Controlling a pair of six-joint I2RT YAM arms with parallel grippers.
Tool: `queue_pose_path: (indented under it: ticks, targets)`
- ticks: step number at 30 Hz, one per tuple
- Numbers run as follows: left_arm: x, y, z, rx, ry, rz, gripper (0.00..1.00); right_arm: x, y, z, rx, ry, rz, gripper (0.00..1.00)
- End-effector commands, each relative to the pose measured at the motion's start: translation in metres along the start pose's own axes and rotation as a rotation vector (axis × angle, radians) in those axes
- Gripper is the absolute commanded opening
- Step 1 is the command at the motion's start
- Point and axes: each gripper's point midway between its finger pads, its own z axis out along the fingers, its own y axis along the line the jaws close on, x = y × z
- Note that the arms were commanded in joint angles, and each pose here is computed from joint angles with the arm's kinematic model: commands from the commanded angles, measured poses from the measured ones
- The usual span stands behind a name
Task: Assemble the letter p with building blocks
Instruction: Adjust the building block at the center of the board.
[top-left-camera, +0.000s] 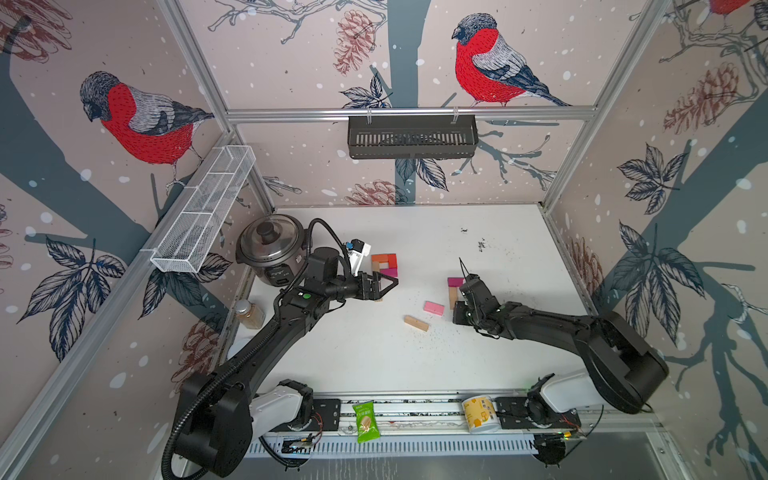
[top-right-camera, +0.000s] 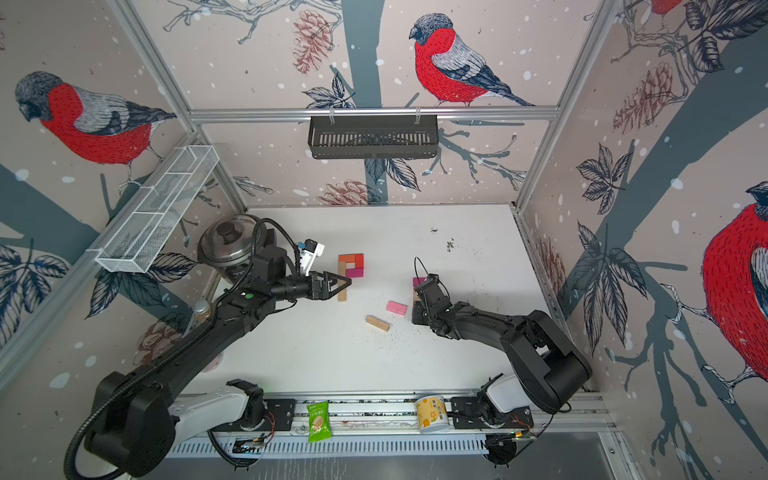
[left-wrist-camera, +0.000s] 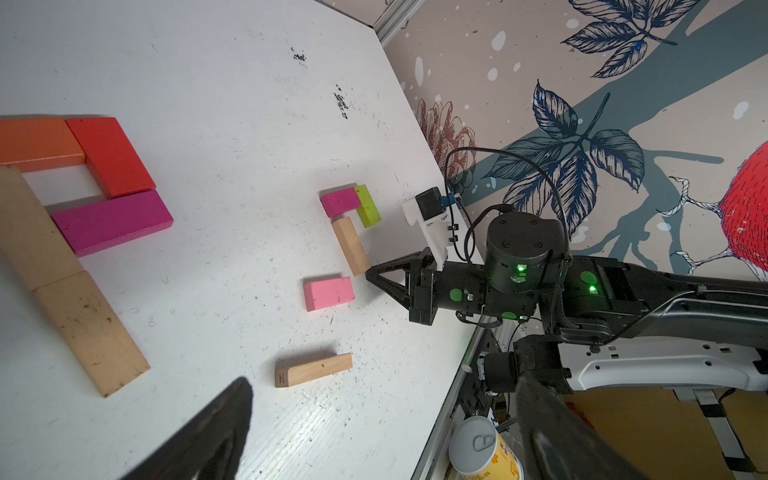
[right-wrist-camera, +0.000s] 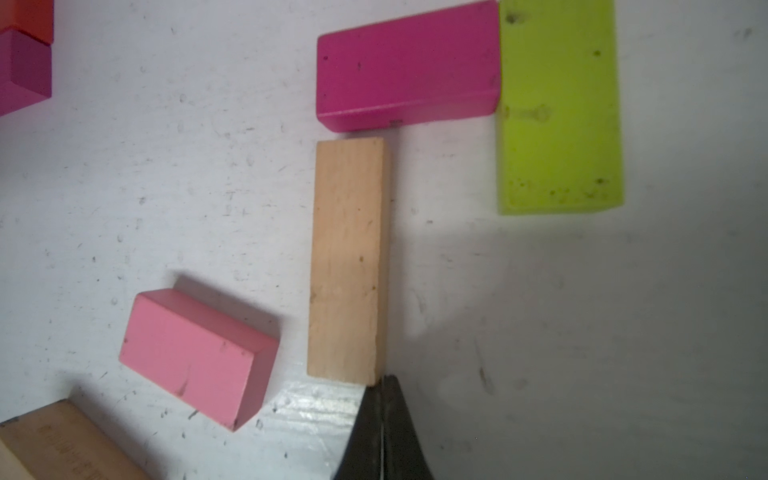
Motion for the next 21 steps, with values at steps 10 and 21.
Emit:
queue_pose_path:
  ticks: [10, 21]
  targets:
    - [-0.004, -0.005, -0.001, 0.022, -0.013, 0.017, 0.97, -0.002, -0.003, 0.001, 0.012, -0.005, 0.023, 0.08]
    - [-0.004, -0.005, -0.001, 0.019, -0.014, 0.016, 0.97, -0.02, 0.009, -0.022, -0.031, -0.054, 0.013, 0.12]
